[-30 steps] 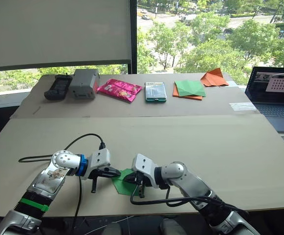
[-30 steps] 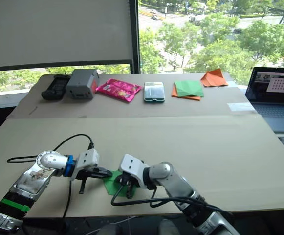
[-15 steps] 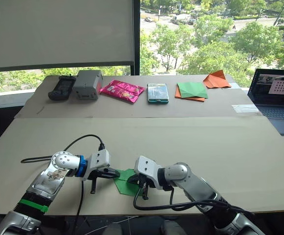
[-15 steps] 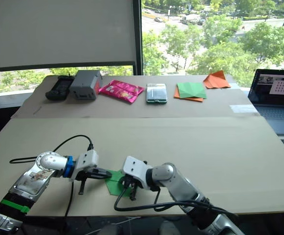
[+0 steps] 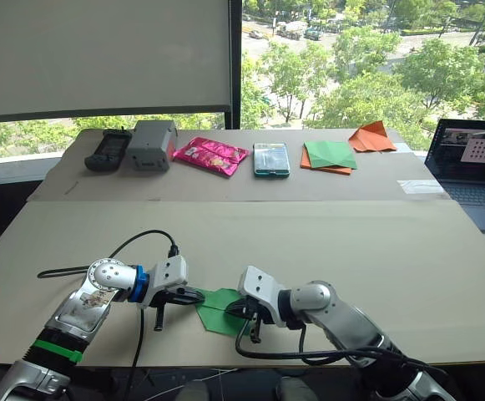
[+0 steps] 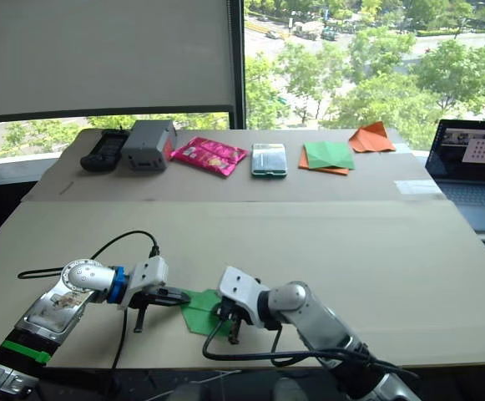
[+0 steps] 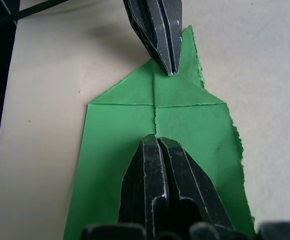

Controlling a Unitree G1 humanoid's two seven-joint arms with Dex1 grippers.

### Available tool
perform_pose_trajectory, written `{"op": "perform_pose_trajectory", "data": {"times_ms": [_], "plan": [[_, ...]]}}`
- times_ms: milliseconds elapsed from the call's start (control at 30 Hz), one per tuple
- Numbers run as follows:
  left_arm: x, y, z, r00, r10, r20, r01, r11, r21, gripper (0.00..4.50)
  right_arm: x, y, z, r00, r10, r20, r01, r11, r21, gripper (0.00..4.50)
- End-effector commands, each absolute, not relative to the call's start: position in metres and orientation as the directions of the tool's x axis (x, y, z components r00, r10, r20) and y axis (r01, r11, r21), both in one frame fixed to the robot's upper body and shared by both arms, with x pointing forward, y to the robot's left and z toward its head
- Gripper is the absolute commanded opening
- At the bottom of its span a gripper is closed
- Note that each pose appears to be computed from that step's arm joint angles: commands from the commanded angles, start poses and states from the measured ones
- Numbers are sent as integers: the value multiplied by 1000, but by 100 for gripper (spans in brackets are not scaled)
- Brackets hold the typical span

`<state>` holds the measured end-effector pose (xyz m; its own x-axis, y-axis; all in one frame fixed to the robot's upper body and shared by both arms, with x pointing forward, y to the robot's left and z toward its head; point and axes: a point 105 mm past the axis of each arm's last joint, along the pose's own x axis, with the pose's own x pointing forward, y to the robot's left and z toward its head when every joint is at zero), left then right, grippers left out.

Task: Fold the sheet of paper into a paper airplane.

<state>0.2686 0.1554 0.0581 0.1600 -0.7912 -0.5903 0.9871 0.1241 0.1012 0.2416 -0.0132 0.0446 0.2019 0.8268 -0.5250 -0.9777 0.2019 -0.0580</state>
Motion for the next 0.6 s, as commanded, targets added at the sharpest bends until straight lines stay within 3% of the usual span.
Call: {"op": "perform_pose_trajectory", "data": {"times_ms": [33,600], "plan": [[266,163,48,148,-759,-634,989,127,78,0,223,-62,-21,147,651,-745,-934,340,112,6],[264,161,46,138,-760,-635,990,117,74,0,215,-93,-24,167,612,-773,-869,462,179,6]]}}
